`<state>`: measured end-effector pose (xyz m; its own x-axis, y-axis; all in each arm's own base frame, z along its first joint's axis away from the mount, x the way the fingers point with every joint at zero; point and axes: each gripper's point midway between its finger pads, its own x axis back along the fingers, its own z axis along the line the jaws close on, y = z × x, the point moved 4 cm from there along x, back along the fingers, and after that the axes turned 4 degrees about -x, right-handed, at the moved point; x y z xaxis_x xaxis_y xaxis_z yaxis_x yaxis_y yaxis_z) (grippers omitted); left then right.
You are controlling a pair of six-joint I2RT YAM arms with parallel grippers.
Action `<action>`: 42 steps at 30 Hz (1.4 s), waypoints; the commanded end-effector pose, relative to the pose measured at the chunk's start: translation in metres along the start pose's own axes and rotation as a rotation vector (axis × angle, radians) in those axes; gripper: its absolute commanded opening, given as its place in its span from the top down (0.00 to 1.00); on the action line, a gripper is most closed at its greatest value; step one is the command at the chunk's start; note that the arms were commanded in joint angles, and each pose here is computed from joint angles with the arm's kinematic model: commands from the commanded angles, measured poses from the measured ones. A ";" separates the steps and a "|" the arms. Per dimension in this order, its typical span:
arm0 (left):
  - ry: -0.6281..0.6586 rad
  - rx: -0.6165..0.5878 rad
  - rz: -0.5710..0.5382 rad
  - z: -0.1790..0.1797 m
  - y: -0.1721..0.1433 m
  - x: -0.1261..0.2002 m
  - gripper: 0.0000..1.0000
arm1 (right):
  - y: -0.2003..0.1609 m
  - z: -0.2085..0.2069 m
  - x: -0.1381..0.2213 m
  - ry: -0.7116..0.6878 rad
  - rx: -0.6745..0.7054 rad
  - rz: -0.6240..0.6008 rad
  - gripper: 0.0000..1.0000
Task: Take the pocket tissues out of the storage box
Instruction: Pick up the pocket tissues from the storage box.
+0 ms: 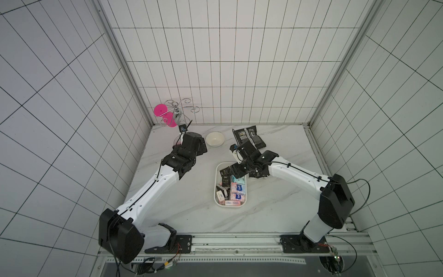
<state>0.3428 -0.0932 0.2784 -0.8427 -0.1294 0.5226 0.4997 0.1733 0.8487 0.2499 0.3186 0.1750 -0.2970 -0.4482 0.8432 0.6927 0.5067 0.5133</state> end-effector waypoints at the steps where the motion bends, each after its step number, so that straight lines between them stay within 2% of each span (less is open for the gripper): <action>1: 0.024 -0.005 -0.034 0.002 0.011 0.004 0.02 | -0.023 0.011 0.004 0.013 0.098 0.057 0.35; 5: 0.019 0.001 -0.039 0.001 0.013 0.003 0.01 | -0.044 0.022 0.011 0.038 0.222 0.069 0.31; 9: 0.027 -0.007 -0.039 0.004 0.018 0.001 0.01 | -0.053 0.018 0.007 0.032 0.251 0.070 0.31; 14: 0.014 0.025 -0.030 0.009 0.022 -0.001 0.01 | -0.035 0.008 -0.003 -0.019 0.189 0.035 0.31; 22: 0.014 0.016 -0.031 0.011 0.023 0.003 0.01 | 0.005 0.005 -0.035 -0.058 0.117 0.053 0.37; 28: 0.003 0.013 -0.026 0.010 0.020 0.004 0.01 | 0.023 -0.001 -0.058 -0.058 0.103 0.059 0.42; 32: 0.001 0.009 -0.023 0.010 0.018 0.004 0.01 | 0.027 -0.018 -0.069 -0.122 0.045 0.070 0.46; 38: -0.010 0.018 -0.023 0.007 0.018 0.003 0.01 | 0.022 -0.035 -0.066 -0.190 -0.061 0.081 0.41; 42: -0.015 0.022 -0.017 0.005 0.017 0.001 0.01 | 0.015 -0.033 -0.071 -0.173 -0.105 0.100 0.38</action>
<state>0.3502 -0.0826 0.2870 -0.8455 -0.1356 0.5164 0.4899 0.1877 0.8513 0.3033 0.3361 0.1193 -0.3283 -0.2824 0.9014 0.7512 0.5005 0.4304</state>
